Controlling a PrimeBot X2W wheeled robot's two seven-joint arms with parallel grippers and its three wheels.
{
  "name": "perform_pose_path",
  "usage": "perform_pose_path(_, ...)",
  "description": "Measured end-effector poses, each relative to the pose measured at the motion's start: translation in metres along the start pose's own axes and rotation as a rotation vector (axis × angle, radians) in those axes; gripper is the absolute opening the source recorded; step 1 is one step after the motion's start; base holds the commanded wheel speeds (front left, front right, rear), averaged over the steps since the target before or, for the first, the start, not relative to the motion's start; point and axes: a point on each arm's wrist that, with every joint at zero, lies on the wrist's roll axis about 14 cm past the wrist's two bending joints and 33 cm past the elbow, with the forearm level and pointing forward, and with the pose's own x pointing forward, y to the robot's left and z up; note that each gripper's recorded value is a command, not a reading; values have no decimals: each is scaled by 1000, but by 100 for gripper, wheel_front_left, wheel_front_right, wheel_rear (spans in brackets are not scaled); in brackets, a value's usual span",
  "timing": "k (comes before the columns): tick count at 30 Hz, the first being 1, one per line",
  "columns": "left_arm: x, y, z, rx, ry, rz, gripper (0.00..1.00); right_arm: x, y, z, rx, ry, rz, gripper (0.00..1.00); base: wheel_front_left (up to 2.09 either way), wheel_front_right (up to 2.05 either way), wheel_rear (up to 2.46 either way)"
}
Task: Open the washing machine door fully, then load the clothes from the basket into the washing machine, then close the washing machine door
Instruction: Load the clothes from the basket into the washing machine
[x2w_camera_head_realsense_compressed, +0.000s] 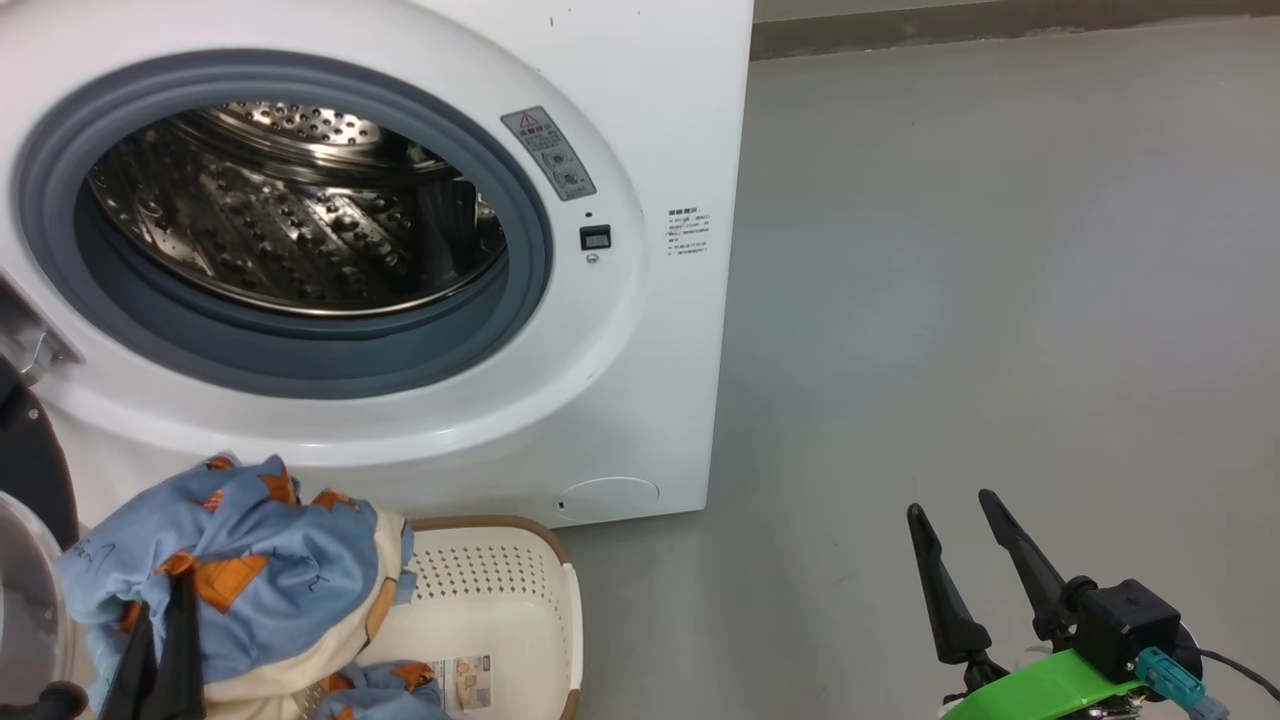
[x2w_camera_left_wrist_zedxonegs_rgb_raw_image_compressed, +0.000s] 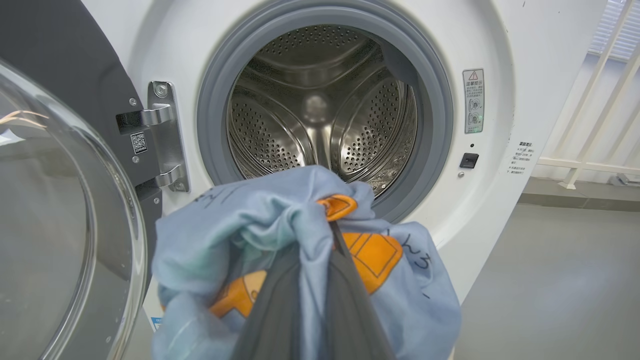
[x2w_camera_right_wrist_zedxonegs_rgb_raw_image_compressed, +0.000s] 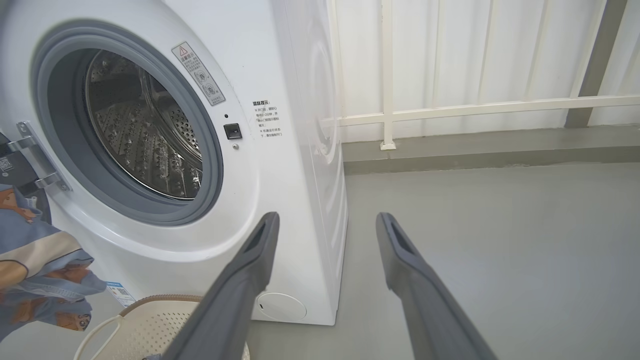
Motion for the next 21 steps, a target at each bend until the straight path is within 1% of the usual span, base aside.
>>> perform_pose_path(14, 5, 4, -12, -7, 32, 13, 0, 4, -7, -8, -7, 23, -16, 100, 0, 0, 0)
perform_pose_path(21, 25, 2, -14, -12, 33, -2, 0, 8, -9, -20, -3, 55, -20, 100, 0, 0, 0)
